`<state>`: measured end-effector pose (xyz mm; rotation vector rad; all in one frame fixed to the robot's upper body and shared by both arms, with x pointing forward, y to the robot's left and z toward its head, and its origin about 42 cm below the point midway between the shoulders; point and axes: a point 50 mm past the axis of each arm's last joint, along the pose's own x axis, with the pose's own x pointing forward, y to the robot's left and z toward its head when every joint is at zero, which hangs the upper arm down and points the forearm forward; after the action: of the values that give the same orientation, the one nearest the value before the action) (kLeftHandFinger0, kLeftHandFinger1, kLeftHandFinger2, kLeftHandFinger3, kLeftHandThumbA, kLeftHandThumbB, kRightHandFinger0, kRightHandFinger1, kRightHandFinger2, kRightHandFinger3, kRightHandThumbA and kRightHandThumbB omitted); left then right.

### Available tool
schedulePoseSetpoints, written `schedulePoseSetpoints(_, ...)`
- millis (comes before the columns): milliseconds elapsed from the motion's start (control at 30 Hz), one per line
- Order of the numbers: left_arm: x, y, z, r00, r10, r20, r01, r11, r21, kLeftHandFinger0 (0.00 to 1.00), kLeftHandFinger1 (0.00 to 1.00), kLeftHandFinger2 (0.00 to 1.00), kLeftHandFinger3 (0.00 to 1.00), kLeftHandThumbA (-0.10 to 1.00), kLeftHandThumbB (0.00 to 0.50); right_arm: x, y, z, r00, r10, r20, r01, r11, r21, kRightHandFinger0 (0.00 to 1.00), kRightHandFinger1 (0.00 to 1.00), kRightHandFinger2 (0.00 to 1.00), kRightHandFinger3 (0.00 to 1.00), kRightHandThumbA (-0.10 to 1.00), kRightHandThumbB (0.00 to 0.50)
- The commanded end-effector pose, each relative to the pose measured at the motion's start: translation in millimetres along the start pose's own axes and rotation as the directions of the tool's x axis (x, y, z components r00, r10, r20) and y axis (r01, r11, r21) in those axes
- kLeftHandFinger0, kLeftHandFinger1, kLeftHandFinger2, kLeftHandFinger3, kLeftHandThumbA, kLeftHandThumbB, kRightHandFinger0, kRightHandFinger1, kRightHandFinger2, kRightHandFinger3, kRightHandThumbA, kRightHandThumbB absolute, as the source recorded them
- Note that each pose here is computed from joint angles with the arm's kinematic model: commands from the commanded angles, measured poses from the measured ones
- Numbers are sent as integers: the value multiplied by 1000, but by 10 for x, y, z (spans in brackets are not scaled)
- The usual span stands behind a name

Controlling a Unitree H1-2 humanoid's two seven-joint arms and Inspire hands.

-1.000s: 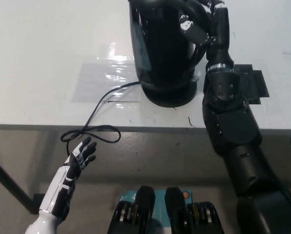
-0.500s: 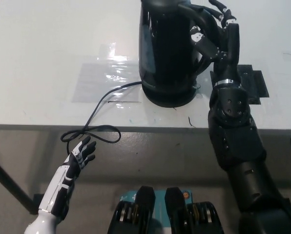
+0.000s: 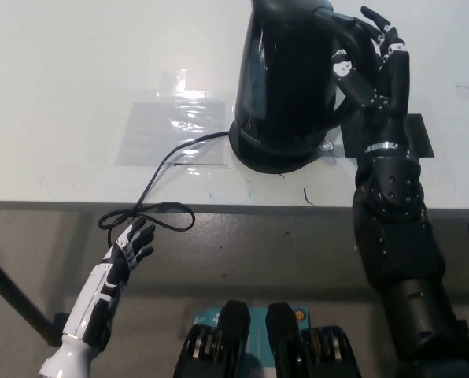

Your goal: A kettle and its base are kept separately on the desk infront of the robot and the robot uses its right hand to lift the kettle by its handle and places it on its base to align it correctly.

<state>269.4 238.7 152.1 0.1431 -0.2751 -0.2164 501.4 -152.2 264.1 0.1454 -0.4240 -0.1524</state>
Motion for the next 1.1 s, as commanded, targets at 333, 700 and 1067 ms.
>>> schedulePoseSetpoints(333,53,79,82,999,-23,39,22,1000,21,1000,1000,1000,1000,1000,84,-76,322,277,988,71,137,-79,995,53,0,194,582,741,-100,134)
schedulePoseSetpoints(700,50,77,82,999,-21,39,20,1000,22,1000,1000,1000,1000,1000,85,-49,485,219,991,85,102,-85,996,-4,0,257,677,802,-100,131)
schedulePoseSetpoints(1067,73,105,94,998,-28,49,27,999,26,1000,1000,1000,1000,1000,77,13,556,153,991,93,102,-87,994,-61,0,307,717,781,-100,146)
